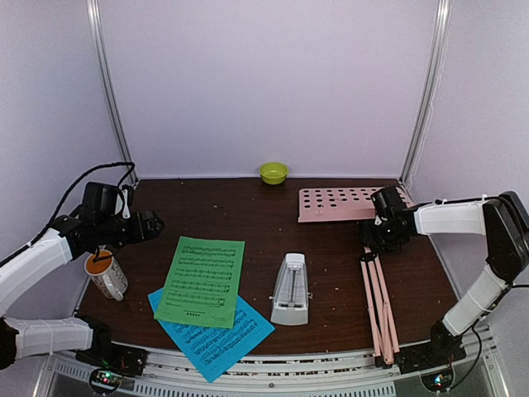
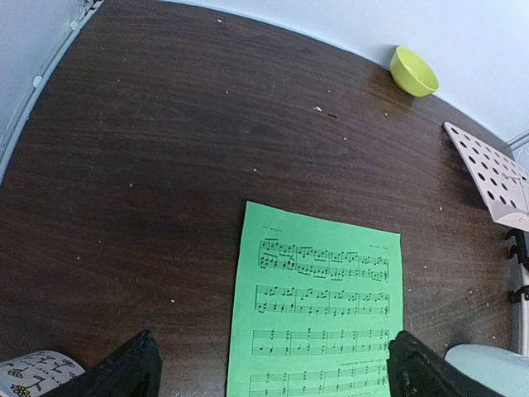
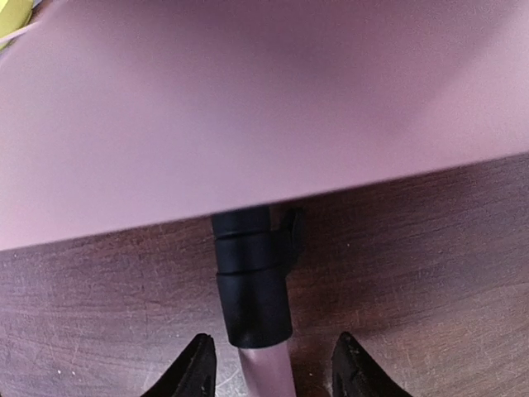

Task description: Set up the instrument practice props

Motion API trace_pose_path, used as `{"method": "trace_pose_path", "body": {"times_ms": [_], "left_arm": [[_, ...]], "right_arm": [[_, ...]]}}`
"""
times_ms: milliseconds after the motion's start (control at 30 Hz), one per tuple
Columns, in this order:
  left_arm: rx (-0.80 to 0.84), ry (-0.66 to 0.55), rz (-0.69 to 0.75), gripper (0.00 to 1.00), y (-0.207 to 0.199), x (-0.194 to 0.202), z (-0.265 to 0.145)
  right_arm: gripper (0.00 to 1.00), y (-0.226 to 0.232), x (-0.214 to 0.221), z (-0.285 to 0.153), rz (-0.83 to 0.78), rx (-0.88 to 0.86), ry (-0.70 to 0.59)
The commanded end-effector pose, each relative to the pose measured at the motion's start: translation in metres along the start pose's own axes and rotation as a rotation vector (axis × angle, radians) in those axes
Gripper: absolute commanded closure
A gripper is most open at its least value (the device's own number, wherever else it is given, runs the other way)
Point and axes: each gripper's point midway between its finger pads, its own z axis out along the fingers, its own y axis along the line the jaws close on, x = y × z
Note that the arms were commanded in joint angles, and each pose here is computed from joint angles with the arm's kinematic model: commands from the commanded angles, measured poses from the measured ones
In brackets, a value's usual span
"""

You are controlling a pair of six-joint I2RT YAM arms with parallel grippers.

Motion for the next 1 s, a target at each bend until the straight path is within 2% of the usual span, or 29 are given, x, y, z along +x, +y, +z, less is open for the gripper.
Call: {"method": "trace_pose_path", "body": {"times_ms": [0,167,667,967], "left_arm": [[0.01,-0.031,-0.005,0.02,-0.003,-0.007,0.003],[0.007,-0.029,-0.002,0.02,-0.003,-0.006,0.003],[0.01,-0.041,0.005,0.02,-0.003,-0.007,0.0],[-0.011,-0.046,0.02,0.02,0.002,-0.005,-0.002]], "right_arm": [[0.52,-0.003,-0.006,0.002,-0.003,0.037,0.003],[0.57,-0.001,-0.002,0.002,-0.006,0.037,0.01],[0.58,0.005,0.025,0.027,0.025,0.109,0.048],[0.71,0.001,0.03,0.032,0.034,0.142,0.058]]}}
